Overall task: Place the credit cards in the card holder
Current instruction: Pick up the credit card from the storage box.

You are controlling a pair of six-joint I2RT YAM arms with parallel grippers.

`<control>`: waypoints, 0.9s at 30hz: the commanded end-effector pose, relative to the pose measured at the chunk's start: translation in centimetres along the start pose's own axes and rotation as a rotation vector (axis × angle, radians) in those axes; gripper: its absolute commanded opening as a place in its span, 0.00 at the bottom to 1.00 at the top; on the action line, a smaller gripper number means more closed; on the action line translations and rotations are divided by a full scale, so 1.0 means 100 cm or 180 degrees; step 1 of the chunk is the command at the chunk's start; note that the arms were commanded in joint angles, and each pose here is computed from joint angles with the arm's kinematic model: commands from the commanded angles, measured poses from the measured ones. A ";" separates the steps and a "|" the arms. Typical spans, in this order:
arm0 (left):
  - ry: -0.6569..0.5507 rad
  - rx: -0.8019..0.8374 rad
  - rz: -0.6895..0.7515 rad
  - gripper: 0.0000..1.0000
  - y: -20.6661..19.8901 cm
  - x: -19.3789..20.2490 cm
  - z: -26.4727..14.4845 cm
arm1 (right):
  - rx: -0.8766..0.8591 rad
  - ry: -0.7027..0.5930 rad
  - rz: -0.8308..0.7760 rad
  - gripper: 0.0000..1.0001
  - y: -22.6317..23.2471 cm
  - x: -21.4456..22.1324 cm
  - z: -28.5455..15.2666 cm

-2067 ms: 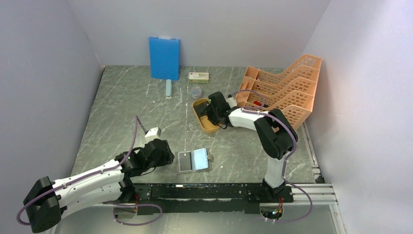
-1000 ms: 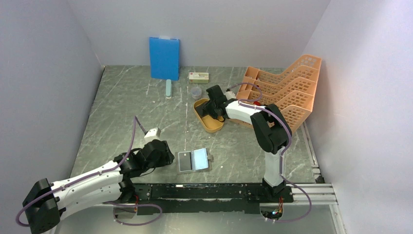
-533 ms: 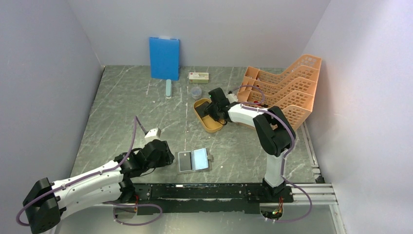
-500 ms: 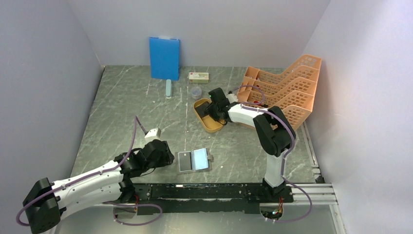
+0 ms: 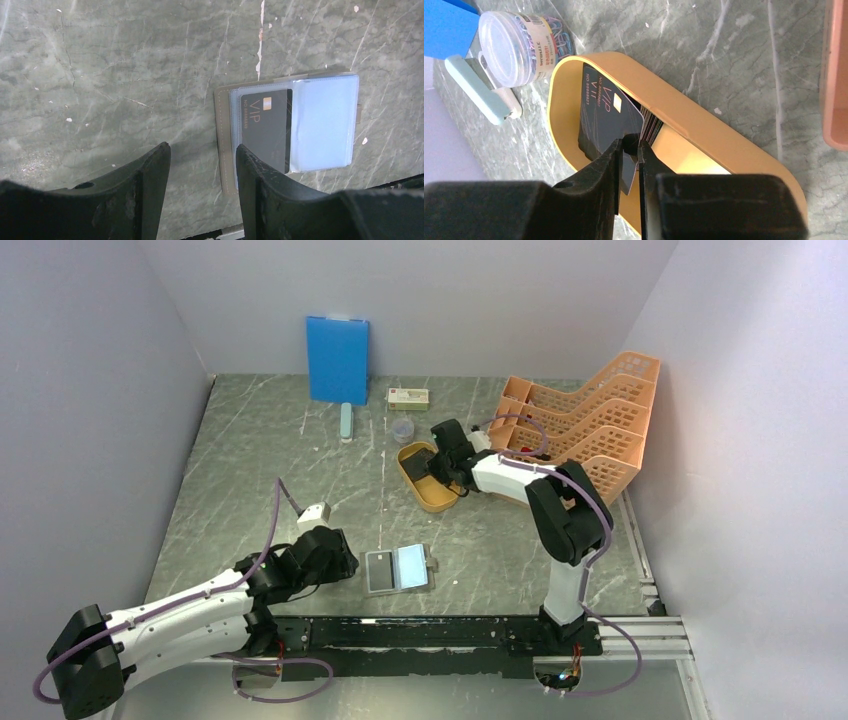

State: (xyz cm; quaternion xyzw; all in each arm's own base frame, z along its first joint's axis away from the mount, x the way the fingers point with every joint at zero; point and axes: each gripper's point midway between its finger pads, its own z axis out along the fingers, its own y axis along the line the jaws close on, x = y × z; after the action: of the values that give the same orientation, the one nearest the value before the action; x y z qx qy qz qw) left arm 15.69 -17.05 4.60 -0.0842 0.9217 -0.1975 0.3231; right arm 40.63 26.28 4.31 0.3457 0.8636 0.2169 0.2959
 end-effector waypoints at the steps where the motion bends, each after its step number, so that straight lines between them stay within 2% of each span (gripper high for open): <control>1: -0.0020 0.0085 -0.0035 0.56 -0.006 -0.002 0.000 | 0.0137 -0.0048 -0.0073 0.17 -0.016 -0.005 -0.008; 13: -0.0048 0.0074 -0.0018 0.56 -0.007 -0.005 -0.001 | -0.0037 -0.0145 -0.0129 0.00 0.003 -0.018 -0.030; 18: -0.0104 0.0052 -0.0016 0.56 -0.008 -0.011 -0.004 | -0.0271 -0.0343 -0.0214 0.00 0.035 -0.042 -0.057; 21: -0.0216 -0.0025 -0.0031 0.56 -0.006 -0.022 -0.011 | -0.0406 -0.0456 -0.0551 0.00 0.057 -0.060 -0.083; 24: -0.0473 -0.0067 -0.0076 0.56 -0.003 -0.043 -0.026 | -0.0637 -0.0414 -0.1191 0.00 0.072 -0.064 -0.116; 27: -0.0689 0.0177 -0.0034 0.58 -0.018 -0.062 -0.041 | -0.0923 -0.0299 -0.1705 0.00 0.078 -0.062 -0.166</control>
State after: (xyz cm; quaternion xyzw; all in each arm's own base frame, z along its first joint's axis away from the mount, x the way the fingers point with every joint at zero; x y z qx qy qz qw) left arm 16.59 -16.16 7.51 -0.0993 0.9047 -0.1998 0.3630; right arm 40.08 25.18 17.33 0.2099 0.8632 0.2367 0.3934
